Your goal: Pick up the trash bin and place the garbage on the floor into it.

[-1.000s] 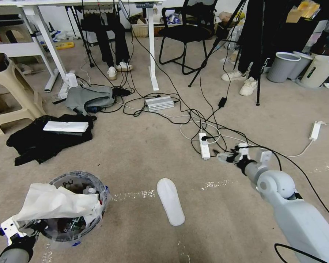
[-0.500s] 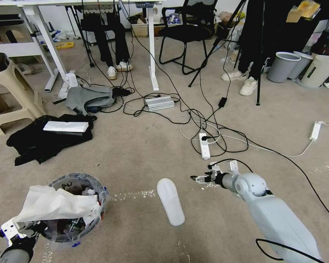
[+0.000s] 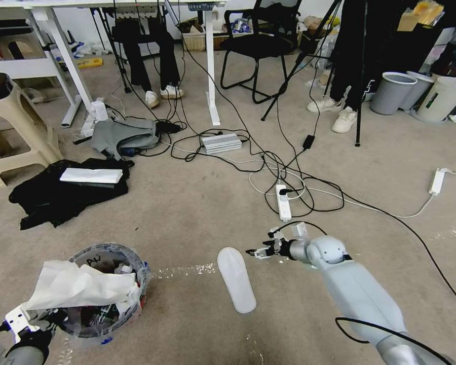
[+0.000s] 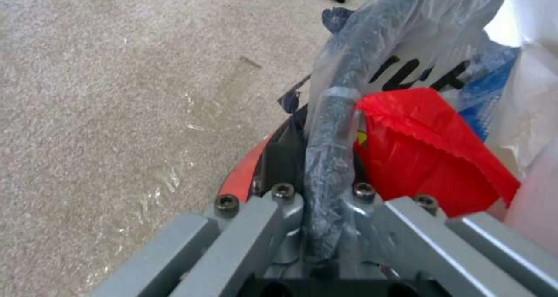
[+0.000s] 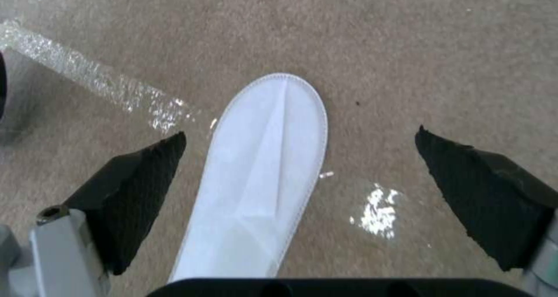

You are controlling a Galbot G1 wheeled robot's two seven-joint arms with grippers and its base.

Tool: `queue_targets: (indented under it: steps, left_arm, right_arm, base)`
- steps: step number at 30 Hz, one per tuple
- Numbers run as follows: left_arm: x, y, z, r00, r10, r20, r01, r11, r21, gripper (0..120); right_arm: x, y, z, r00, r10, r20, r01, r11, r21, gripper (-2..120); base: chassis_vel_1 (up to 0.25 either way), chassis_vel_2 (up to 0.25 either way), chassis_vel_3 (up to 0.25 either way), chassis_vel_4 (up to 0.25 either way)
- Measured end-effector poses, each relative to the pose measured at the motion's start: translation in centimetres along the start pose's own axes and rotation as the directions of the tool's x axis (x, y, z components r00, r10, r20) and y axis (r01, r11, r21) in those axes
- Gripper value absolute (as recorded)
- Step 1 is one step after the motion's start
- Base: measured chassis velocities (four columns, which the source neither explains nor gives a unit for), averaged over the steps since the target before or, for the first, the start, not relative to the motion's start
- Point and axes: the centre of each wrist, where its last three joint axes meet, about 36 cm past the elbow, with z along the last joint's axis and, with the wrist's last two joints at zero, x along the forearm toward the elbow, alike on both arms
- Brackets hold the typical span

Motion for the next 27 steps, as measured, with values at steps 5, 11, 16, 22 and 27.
queue_targets:
  steps: [5, 11, 16, 22, 27]
  left_arm:
    - [0.2, 0.0, -0.2, 1.0, -0.003, 0.004, 0.003, 1.0, -0.003, 1]
    - [0.2, 0.0, -0.1, 1.0, -0.003, 0.003, 0.003, 1.0, -0.002, 1]
    - [0.1, 0.0, -0.1, 1.0, -0.003, 0.003, 0.003, 1.0, -0.005, 1]
    - [0.1, 0.0, -0.2, 1.0, -0.003, 0.002, 0.003, 1.0, -0.008, 1]
    - [0.2, 0.0, -0.2, 1.0, -0.004, 0.0, 0.004, 1.0, -0.009, 1]
  right_arm:
    - [-1.6, 0.3, 0.7, 1.0, 0.01, 0.004, -0.01, 1.0, -0.006, 100]
    - [-2.7, 0.3, 2.0, 0.999, 0.04, 0.002, -0.04, 0.999, -0.025, 100]
    - [-3.4, 0.4, 2.5, 0.999, 0.053, -0.001, -0.053, 0.998, -0.04, 100]
    - [-4.8, 1.3, 3.7, 0.998, 0.064, -0.003, -0.064, 0.996, -0.067, 100]
    - [-5.7, 2.1, 4.0, 0.998, 0.056, 0.011, -0.055, 0.995, -0.081, 100]
  base:
    - [0.0, 0.0, 0.0, 0.0]
    - [0.0, 0.0, 0.0, 0.0]
    - [0.0, 0.0, 0.0, 0.0]
    - [0.0, 0.0, 0.0, 0.0]
    - [0.0, 0.0, 0.0, 0.0]
